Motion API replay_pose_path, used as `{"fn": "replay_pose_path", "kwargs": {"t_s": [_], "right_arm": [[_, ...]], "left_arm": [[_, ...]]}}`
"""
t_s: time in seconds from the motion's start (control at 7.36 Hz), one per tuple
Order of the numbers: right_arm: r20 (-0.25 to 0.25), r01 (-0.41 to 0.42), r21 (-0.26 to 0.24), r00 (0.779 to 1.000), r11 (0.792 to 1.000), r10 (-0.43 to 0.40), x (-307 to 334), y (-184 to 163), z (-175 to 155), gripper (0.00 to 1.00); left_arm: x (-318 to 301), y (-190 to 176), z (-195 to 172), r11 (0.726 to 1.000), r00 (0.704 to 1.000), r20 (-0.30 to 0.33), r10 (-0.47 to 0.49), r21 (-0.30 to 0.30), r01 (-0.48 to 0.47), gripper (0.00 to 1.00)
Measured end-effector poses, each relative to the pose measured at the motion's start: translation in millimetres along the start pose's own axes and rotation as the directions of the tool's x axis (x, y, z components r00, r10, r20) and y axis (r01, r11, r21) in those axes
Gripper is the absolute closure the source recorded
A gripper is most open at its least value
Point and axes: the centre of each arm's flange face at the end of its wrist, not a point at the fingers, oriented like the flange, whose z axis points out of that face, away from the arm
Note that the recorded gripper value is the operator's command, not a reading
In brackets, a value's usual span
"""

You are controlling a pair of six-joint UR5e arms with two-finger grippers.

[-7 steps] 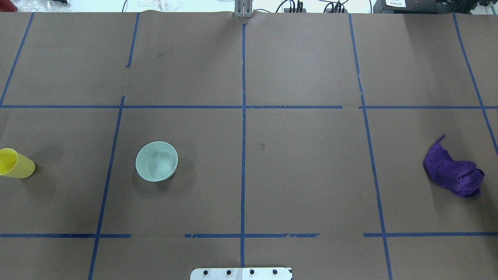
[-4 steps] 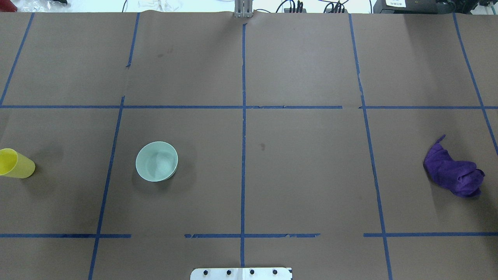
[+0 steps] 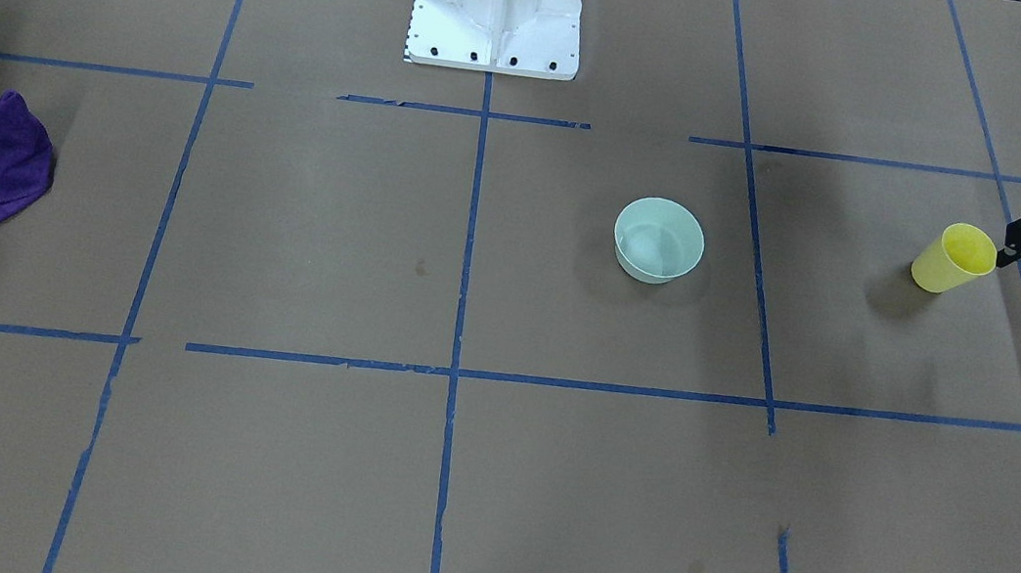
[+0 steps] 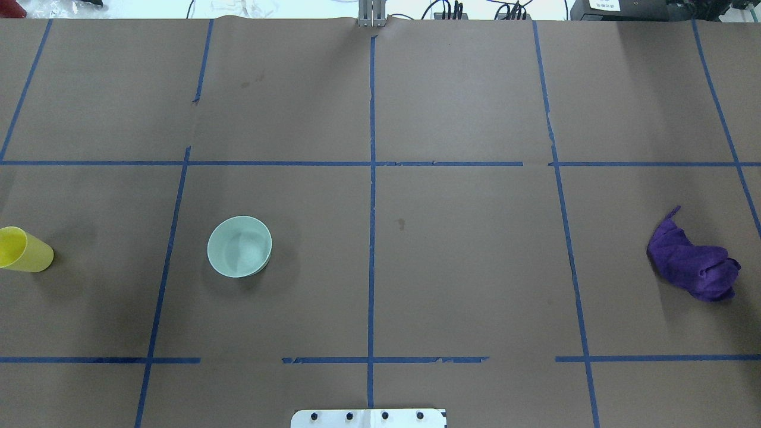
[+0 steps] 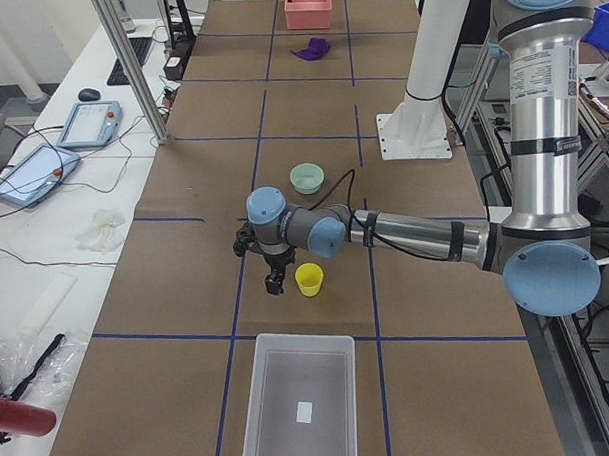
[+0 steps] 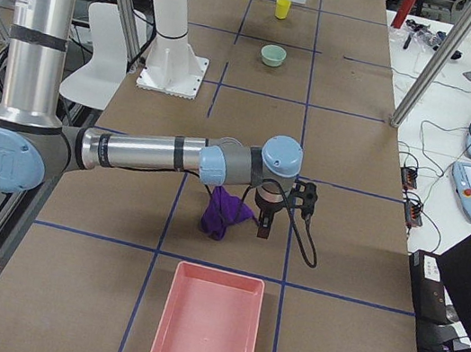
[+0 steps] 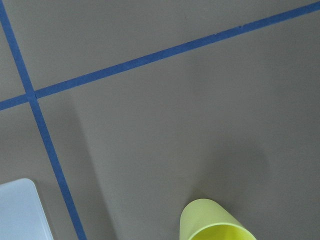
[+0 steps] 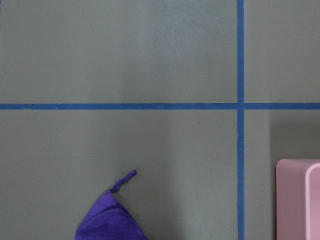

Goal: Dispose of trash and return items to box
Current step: 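Grasp the yellow plastic cup with the left gripper and lift it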

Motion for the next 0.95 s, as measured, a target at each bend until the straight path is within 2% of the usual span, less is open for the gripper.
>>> {"fn": "replay_pose_path", "kwargs": {"t_s": [0.41, 0.68, 0.95], "right_arm": [[0.001, 0.014, 0.009, 1.000, 1.000, -0.014, -5, -1, -4, 0.00], [0.002, 0.015, 0.010, 1.000, 1.000, -0.015, -6, -2, -4, 0.00], [0.002, 0.015, 0.010, 1.000, 1.000, -0.015, -6, -2, -5, 0.00]], "left_arm": [[2, 23, 30, 0.999, 0.999, -0.011, 0.048, -0.002, -0.048, 0.00], [6, 32, 42, 0.998, 0.998, -0.019, 0.059, -0.031, -0.060, 0.00], [14, 35, 55, 0.995, 0.997, -0.025, 0.077, -0.058, -0.079, 0.07]]}}
